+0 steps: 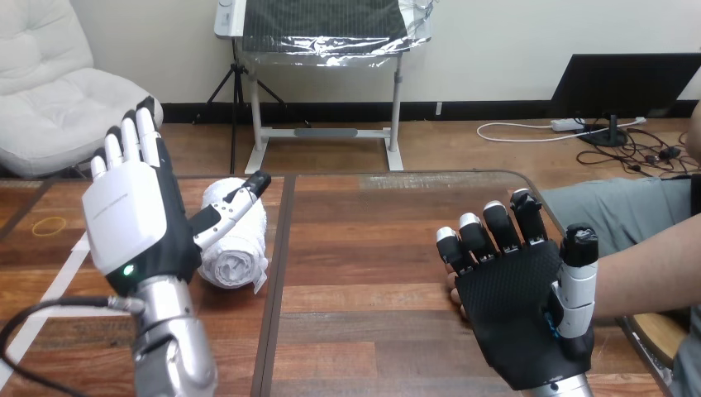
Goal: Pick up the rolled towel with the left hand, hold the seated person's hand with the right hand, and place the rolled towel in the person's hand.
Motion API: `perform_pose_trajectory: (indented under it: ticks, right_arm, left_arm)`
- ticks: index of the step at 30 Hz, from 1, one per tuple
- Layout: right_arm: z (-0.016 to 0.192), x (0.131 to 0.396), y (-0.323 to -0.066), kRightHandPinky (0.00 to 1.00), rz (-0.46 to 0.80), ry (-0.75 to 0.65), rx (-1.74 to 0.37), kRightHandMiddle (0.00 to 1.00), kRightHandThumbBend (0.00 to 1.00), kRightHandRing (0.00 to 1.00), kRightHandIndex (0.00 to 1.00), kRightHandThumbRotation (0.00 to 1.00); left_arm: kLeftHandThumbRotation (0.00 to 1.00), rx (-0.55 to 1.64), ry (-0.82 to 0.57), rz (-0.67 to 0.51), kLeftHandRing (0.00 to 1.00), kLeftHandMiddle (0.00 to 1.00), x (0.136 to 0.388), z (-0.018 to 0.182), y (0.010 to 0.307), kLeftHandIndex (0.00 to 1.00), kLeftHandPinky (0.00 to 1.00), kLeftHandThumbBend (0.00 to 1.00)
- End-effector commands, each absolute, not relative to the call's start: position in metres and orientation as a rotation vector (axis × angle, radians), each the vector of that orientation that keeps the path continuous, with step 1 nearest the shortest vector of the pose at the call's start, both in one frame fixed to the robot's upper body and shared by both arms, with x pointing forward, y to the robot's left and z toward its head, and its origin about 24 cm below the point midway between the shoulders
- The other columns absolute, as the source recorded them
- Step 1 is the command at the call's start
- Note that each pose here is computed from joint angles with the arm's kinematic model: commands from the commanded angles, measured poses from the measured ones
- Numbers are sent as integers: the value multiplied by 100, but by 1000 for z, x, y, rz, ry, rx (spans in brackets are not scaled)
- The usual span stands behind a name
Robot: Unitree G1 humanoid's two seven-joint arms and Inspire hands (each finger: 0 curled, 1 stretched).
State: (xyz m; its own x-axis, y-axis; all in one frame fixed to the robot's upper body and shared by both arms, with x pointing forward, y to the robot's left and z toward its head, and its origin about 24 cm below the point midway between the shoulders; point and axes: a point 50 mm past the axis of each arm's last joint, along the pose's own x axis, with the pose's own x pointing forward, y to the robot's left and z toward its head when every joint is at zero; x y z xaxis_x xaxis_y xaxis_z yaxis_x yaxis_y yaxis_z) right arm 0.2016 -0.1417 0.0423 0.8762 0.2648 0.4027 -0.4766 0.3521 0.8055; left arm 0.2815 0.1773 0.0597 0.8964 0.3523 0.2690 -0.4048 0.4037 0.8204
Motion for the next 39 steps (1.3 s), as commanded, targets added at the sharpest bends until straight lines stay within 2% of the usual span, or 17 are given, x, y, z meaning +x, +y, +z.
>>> perform_pose_trajectory:
  ticks: [1, 23, 39]
  right_arm:
    - [58, 215, -133, 32, 521, -311, 1148, 44, 88, 39, 44, 23]
    - [58, 217, -133, 32, 521, -306, 1130, 43, 88, 38, 43, 25]
    - [57, 218, -133, 31, 524, -305, 1136, 43, 89, 38, 44, 24]
  left_arm:
    - [82, 1088, -114, 477, 97, 99, 302, 80, 170, 99, 94, 92]
    - [84, 1063, 200, 296, 92, 95, 338, 89, 154, 96, 87, 93]
    - [88, 1035, 304, 217, 90, 93, 352, 88, 151, 95, 87, 92]
